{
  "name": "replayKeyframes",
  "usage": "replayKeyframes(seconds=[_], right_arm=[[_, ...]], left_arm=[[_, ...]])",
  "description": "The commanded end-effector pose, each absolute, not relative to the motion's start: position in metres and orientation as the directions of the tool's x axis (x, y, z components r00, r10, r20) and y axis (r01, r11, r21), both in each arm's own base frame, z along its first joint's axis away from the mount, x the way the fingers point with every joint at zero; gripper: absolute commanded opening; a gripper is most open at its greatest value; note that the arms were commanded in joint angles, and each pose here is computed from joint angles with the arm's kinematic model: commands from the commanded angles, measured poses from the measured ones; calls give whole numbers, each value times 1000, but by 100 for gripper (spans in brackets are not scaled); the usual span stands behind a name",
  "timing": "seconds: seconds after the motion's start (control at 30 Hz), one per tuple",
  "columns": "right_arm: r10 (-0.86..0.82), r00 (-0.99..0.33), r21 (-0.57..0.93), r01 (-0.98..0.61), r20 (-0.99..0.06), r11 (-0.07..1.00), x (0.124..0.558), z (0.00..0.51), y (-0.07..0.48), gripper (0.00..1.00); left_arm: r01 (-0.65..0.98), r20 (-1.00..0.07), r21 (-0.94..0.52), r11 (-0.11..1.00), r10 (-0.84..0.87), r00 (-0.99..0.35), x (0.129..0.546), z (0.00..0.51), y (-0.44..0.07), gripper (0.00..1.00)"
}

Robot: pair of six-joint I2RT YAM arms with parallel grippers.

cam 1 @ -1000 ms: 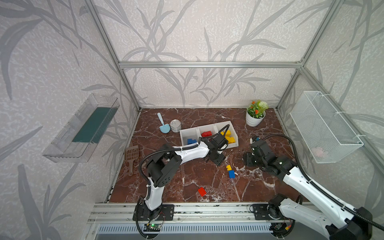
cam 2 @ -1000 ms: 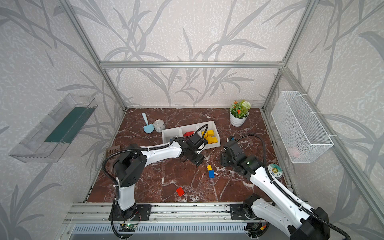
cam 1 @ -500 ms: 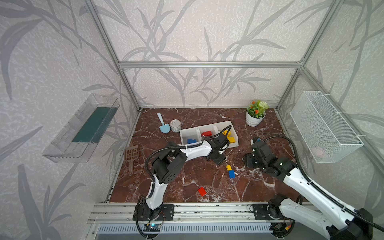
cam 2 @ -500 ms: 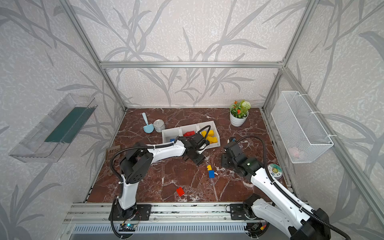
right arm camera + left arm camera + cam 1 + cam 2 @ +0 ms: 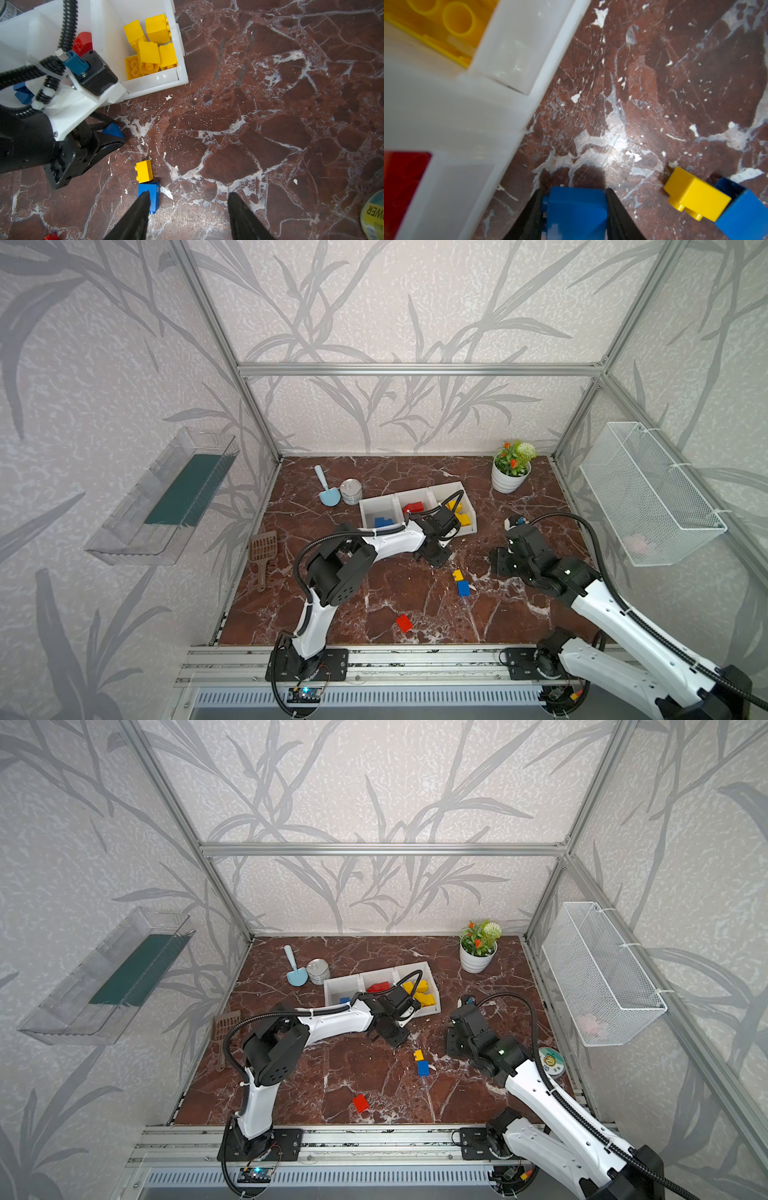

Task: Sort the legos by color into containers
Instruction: 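Carry the blue brick with the left gripper into the nearest compartment, release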

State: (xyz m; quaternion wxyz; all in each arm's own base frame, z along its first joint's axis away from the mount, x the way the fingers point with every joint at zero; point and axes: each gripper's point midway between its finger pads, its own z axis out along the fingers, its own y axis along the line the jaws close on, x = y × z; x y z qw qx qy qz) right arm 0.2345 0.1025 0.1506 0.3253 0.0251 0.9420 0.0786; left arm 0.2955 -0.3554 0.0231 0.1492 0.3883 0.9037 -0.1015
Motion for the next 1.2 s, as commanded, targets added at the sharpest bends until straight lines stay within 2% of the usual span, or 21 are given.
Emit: replayKeyframes(seconds=[0.0,0.27,0.4,0.5,0.67,0.9,1.17], right_arm=[[113,-789,146,31,-603,989,230,147,93,60],[113,-786,141,32,-608,989,229,148,91,60],[115,-787,143,34,-607,989,229,147,91,60],[116,-789,146,33,-604,989,230,145,92,59],[114,-794,152,27,-598,988,232,143,96,59],[116,-793,156,27,-598,987,230,145,95,59],[129,-794,160,41,-594,986,225,142,92,59]], left_arm=[[729,-383,-98,677,651,-656,291,40,-356,34],[646,-555,-163,745,472,-685,324,126,-335,34],[511,-654,-175,842,288,-699,360,167,-289,34],[404,-715,-114,908,207,-667,382,181,-244,36],[302,-690,-102,948,151,-708,404,173,-201,37],[183,-647,-114,977,67,-759,426,149,-170,39],[167,-641,-126,978,49,-766,429,144,-167,56]])
